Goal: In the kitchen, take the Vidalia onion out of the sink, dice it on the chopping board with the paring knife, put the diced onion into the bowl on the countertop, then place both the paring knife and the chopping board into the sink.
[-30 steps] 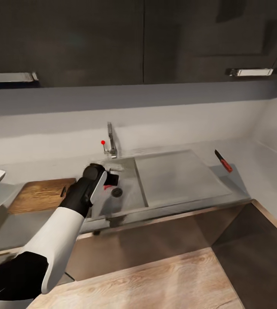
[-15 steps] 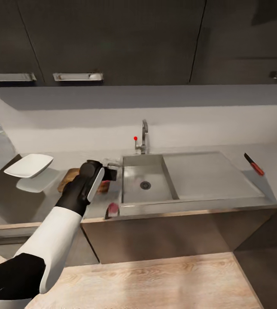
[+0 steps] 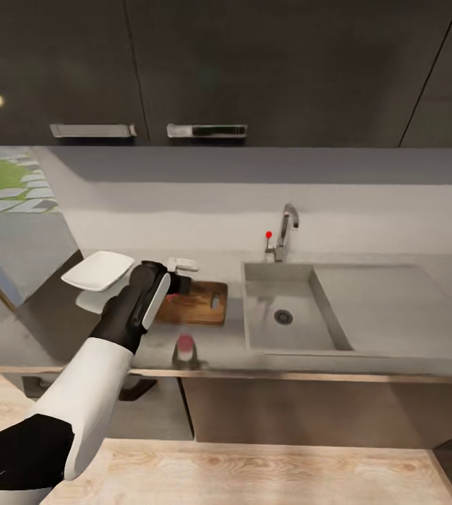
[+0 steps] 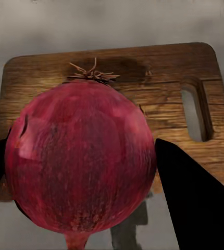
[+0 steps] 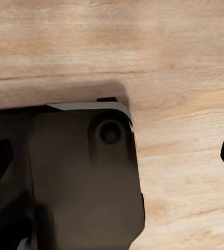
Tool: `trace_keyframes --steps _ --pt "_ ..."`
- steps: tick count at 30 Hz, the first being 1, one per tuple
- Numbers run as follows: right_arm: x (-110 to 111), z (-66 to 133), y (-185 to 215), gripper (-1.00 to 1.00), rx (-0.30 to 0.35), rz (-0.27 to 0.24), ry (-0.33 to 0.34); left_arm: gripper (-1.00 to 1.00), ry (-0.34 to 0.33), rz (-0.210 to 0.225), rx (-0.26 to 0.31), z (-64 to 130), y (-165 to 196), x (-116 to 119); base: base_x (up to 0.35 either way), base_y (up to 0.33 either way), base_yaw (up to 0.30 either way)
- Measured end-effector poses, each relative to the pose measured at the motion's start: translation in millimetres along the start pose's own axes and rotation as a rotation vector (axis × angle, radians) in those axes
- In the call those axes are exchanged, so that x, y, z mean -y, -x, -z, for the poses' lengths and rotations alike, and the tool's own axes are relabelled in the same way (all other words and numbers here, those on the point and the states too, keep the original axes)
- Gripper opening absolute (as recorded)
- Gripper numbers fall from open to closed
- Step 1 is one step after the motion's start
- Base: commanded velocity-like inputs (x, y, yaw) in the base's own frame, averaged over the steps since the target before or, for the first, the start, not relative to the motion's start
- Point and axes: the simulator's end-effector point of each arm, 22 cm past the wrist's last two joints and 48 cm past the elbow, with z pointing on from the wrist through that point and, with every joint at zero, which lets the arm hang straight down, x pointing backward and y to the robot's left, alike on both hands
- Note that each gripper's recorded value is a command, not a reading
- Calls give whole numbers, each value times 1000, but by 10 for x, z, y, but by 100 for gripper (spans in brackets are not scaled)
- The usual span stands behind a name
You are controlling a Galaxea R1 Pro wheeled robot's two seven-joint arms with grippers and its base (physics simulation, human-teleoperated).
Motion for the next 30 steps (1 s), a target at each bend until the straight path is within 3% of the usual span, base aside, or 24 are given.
trace_keyframes --steps 8,17,30 --pt "3 -2 2 100 0 0 -1 -100 -2 -1 -13 -33 -47 14 92 38 4" --pt "1 -3 4 100 0 2 0 -100 -6 -6 -132 -264 -496 62 10 -12 0" --pt "18 -9 11 100 3 9 3 -100 -10 -8 -130 -263 -493 103 0 0 0"
